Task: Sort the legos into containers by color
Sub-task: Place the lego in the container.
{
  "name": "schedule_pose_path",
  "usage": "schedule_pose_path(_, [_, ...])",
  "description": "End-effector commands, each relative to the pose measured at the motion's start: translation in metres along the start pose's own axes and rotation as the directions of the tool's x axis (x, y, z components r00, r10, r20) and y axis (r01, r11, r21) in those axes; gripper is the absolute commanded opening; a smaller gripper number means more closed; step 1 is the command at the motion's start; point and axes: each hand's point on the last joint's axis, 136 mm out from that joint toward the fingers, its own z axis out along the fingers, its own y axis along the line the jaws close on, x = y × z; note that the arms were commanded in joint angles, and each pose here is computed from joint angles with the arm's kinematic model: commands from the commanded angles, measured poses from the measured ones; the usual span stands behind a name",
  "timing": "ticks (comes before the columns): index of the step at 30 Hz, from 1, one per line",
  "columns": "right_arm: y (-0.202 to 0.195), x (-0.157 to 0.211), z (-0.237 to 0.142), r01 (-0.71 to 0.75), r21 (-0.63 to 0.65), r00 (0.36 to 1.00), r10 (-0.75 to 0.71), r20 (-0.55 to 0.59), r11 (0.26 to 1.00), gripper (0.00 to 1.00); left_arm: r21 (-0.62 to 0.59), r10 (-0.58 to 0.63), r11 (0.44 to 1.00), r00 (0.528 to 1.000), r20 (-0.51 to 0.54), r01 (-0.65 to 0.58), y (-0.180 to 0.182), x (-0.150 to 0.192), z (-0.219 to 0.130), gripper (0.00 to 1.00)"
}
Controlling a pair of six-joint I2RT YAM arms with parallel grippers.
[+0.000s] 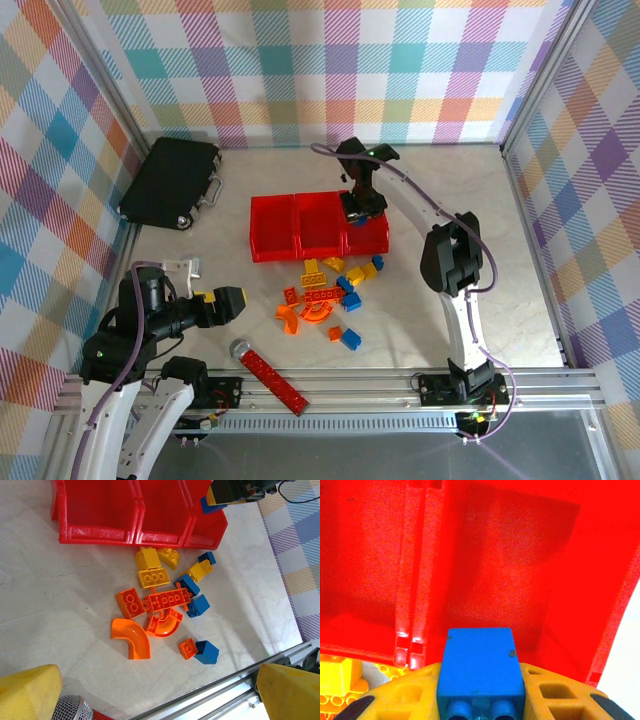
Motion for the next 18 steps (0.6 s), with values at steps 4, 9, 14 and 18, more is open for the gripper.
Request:
schedule_pose_path(4, [-0.010,-0.015,0.006,-0.013,0.019,1.000,0.013,0.028,1.000,0.28,-0.004,-0.006,1.000,1.000,0.012,0.006,0.001,-0.002,0.002,1.00])
schedule_pose_path(9, [-0.013,-0.022,0.018,-0.016,0.023,0.999,0.015,0.035,1.000,0.28,-0.007,-0.010,1.000,1.000,0.007,0.010,0.002,-0.002,0.003,1.00])
schedule_pose_path(14, [-0.012,-0.034,0.025,-0.016,0.008,0.999,0.016,0.048,1.000,0.29,-0.009,-0.008,1.000,1.000,0.013,0.009,0.002,-0.002,0.002,1.00])
schedule_pose_path(18, [-0.012,-0.041,0.028,-0.017,0.008,0.999,0.017,0.047,1.000,0.31,-0.021,-0.014,1.000,1.000,0.017,0.014,0.004,-0.003,0.002,1.00])
